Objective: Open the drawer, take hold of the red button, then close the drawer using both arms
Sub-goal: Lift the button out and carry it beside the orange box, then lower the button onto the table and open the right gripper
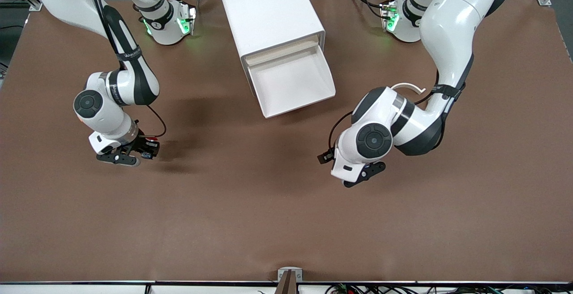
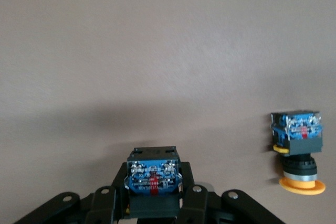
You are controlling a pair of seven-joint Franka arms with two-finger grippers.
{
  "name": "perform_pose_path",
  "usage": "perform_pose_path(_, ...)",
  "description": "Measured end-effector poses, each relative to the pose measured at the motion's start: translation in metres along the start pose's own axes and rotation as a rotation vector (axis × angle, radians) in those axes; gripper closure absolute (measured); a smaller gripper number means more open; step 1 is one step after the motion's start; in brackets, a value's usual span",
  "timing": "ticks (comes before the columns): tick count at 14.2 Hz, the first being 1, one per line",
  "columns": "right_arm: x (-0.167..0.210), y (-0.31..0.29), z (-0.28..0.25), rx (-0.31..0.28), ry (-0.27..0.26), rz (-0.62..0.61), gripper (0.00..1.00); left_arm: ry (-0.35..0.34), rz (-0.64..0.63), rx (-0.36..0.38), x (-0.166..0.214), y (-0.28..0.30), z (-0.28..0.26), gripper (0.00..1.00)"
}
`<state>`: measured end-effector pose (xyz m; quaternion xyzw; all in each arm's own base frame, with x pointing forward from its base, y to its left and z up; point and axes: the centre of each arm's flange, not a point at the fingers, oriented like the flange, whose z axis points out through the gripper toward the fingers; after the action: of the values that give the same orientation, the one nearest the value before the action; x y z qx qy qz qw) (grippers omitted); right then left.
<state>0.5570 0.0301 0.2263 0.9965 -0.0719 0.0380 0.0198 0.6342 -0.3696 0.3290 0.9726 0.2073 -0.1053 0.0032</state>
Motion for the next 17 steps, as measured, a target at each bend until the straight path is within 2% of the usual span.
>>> perform_pose_path(3, -0.005, 0.004, 0.011, -0.004, -0.012, 0.005, 0.59, 0.022, 0.052, 0.013, -0.021, 0.015, 0.007, 0.00)
perform_pose_path(7, -0.003, 0.008, 0.020, -0.003, 0.006, 0.012, 0.59, 0.038, 0.083, -0.002, -0.036, 0.028, 0.019, 0.00)
perform_pose_path(12, -0.001, 0.038, 0.037, -0.011, 0.001, -0.064, 0.59, 0.023, 0.104, 0.005, -0.047, 0.031, 0.031, 0.00)
perform_pose_path(17, 0.000, 0.059, 0.049, -0.014, 0.000, -0.072, 0.59, -0.016, 0.150, 0.015, -0.075, 0.040, 0.044, 0.00)
